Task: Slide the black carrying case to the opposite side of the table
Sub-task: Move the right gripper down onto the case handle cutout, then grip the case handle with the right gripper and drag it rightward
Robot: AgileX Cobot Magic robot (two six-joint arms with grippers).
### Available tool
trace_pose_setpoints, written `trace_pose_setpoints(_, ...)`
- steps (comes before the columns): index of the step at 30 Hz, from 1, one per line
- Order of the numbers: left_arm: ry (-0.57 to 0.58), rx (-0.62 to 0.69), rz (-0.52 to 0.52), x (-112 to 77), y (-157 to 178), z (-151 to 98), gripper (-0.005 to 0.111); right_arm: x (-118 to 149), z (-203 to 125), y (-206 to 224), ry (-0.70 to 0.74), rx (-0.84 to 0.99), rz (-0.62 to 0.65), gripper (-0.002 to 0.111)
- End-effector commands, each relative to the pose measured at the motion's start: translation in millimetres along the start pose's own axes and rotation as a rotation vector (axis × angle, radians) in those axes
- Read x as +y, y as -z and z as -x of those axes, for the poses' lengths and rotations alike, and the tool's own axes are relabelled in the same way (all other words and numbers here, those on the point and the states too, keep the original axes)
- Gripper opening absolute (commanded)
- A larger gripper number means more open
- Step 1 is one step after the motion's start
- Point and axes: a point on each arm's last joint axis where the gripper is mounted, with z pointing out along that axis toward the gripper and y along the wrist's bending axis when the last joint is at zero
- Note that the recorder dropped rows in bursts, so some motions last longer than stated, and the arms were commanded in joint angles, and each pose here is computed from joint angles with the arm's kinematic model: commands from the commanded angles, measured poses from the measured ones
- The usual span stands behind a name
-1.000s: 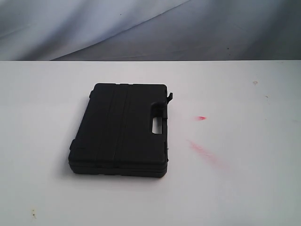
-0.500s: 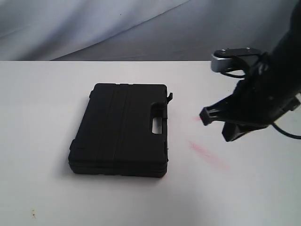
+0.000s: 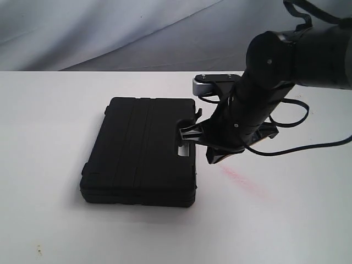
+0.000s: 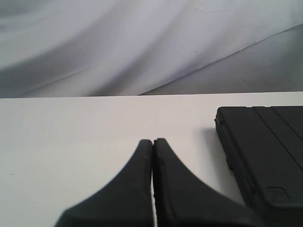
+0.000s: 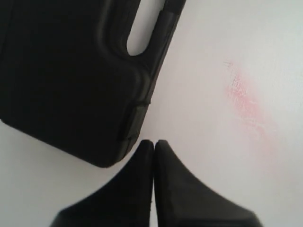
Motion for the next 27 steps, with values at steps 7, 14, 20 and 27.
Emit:
trace_pose_setpoints(7,0.003,-0.007,0.001,0.0,0,-1,0.000,14,27,-18,0.007,-0.009,-0.012,0.000)
trace_pose_setpoints(14,0.003,-0.007,0.001,0.0,0,-1,0.000,29,59,-4,0.008,-0.078,-0.026,0.000)
trace_pose_setpoints(20,0.003,-0.007,0.001,0.0,0,-1,0.000,28,71,-17,0.000,-0.062,-0.172,0.000)
trace_pose_setpoints(27,0.003,-0.007,0.001,0.0,0,-1,0.000,31,72,-30,-0.060,-0.064,-0.175,0.000)
